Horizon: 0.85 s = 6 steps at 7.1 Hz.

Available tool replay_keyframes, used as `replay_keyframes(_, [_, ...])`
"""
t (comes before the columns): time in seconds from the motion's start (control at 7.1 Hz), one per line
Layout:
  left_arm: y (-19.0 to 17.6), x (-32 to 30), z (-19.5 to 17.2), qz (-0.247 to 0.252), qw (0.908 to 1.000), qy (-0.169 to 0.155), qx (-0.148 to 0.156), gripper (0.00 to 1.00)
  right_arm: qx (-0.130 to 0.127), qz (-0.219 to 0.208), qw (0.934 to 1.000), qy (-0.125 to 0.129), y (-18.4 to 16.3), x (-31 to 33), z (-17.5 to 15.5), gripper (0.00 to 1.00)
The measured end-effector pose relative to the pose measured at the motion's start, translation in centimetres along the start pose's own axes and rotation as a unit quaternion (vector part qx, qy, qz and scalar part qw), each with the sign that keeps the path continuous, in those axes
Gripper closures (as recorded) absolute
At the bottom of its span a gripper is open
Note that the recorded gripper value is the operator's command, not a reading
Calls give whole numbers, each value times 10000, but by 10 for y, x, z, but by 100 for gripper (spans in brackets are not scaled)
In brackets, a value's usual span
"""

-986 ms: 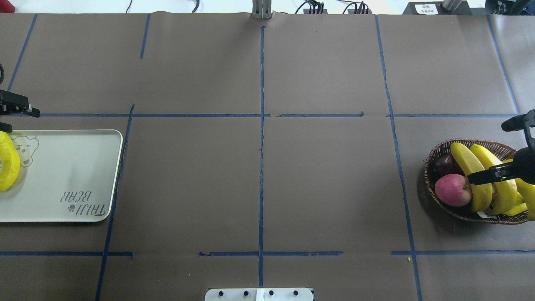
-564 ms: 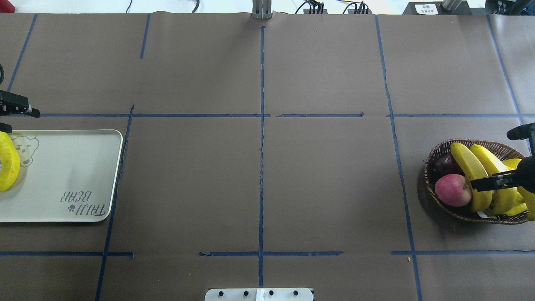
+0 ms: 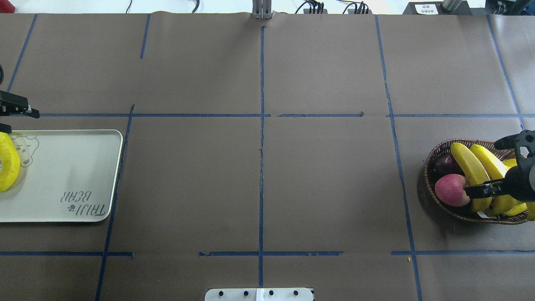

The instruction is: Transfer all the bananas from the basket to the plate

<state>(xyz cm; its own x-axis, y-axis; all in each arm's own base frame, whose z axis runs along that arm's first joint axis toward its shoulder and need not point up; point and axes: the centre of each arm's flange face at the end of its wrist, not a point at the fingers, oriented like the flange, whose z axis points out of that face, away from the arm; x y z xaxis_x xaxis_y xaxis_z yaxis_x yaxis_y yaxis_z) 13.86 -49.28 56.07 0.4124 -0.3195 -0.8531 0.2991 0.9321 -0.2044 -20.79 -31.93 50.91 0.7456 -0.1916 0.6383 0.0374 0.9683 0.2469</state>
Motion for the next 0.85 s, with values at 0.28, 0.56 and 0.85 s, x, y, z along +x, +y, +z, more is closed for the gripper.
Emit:
replay_keyframes(0.28, [1, -2, 0, -14, 10000, -12, -5, 0, -72, -34, 9999, 74, 2, 4, 11, 25])
replay_keyframes(0.56, [1, -3, 0, -16, 10000, -14, -6, 0, -91, -45, 9998, 146, 2, 7, 19, 41])
replay_keyframes(0.85, [1, -3, 0, -17, 10000, -15, -6, 0, -115, -45, 9998, 179, 0, 7, 27, 62])
